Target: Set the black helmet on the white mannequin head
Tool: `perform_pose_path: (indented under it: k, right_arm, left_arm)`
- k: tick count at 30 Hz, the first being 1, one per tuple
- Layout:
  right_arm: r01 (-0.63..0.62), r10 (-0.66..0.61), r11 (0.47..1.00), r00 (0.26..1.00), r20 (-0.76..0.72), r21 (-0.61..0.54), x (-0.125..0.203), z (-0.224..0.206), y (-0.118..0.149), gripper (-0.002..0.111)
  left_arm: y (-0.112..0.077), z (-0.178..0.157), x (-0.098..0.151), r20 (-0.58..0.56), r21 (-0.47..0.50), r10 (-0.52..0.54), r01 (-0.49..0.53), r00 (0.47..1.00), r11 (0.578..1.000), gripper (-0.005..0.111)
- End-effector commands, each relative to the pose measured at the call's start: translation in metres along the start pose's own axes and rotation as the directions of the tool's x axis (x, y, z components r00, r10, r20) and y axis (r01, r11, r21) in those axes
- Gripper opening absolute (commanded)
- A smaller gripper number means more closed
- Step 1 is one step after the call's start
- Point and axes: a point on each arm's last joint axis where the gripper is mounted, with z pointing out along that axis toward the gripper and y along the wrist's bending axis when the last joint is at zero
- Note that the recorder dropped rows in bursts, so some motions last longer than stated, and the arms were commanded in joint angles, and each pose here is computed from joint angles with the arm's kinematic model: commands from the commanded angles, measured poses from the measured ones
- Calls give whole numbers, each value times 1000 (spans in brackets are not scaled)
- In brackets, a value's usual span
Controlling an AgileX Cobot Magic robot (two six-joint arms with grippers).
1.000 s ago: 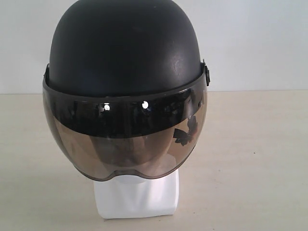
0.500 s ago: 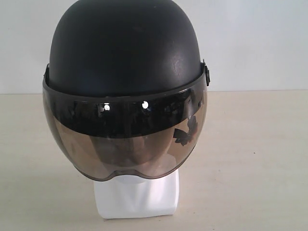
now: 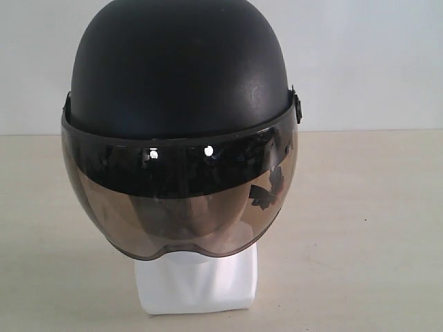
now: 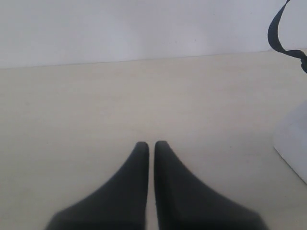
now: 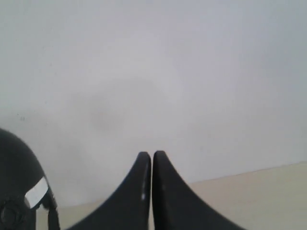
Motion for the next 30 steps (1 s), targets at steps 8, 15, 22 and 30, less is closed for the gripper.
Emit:
perform_pose_path:
  k: [8, 15, 22, 30]
  right_arm:
    - [66, -76, 990, 994, 78, 127, 60, -43, -27, 1]
    - [21, -28, 988, 999, 46, 150, 75, -41, -33, 1]
    - [186, -189, 967, 982, 1, 174, 87, -41, -39, 1]
    - [262, -254, 961, 962, -101, 83, 97, -40, -33, 1]
  left_arm:
    - [0, 0, 1, 3, -3, -8, 8, 1000, 1000, 5]
    - [0, 0, 0, 5, -3, -8, 8, 1000, 1000, 5]
    - [0, 0, 0, 5, -3, -8, 8, 1000, 1000, 5]
    - [0, 0, 1, 3, -3, -8, 8, 1000, 1000, 5]
